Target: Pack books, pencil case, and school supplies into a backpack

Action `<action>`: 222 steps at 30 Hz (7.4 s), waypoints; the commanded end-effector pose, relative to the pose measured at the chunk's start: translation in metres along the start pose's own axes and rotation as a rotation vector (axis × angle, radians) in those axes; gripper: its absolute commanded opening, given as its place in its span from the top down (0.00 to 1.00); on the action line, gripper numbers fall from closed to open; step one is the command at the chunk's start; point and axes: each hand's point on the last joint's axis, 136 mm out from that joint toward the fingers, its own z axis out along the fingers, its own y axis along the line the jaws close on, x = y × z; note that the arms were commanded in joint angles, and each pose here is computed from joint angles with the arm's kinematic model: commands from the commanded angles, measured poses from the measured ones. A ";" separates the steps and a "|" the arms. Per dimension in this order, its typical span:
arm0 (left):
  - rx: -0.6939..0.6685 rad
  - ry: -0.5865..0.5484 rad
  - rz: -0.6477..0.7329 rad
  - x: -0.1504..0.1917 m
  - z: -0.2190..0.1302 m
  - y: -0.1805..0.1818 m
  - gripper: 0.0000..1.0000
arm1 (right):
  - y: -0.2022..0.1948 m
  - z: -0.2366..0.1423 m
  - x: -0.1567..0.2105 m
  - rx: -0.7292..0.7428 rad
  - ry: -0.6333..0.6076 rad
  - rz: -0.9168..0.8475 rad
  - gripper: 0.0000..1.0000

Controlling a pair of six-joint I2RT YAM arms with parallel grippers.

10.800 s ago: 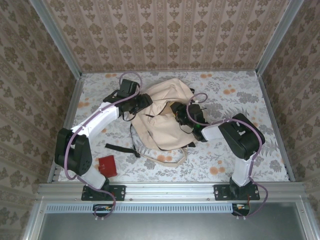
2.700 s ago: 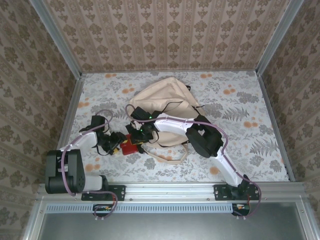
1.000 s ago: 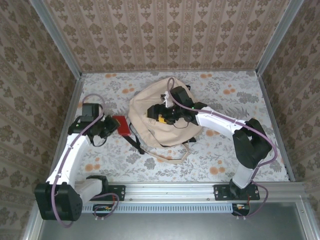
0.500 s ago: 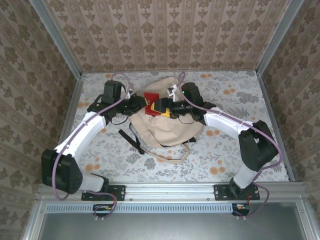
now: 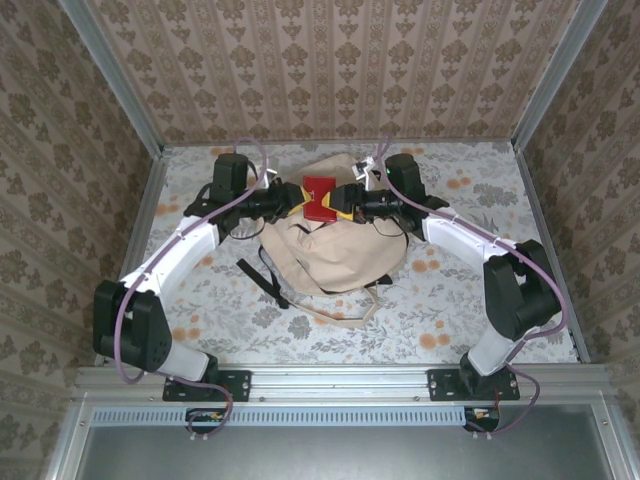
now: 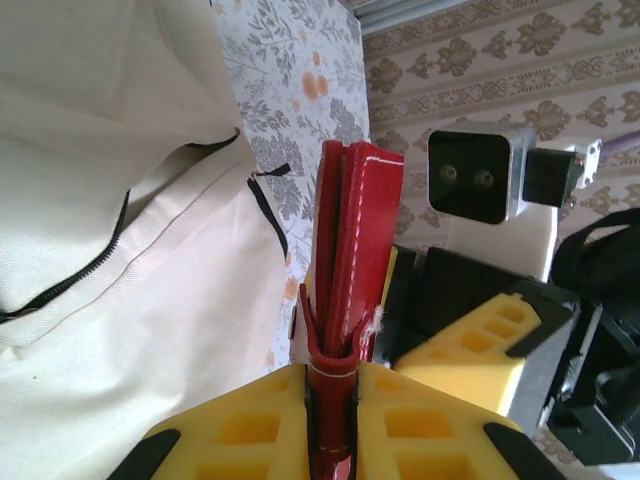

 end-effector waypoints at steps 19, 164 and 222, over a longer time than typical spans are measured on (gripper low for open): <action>0.060 0.053 0.009 0.005 0.010 -0.009 0.76 | 0.030 -0.013 -0.008 -0.118 0.024 -0.041 0.84; -0.505 0.268 0.617 -0.044 0.082 0.043 0.89 | -0.098 0.079 -0.061 -0.070 -0.433 0.318 0.75; -0.469 0.254 0.561 -0.042 0.087 0.067 0.96 | -0.154 0.019 0.011 0.498 -0.311 0.558 0.91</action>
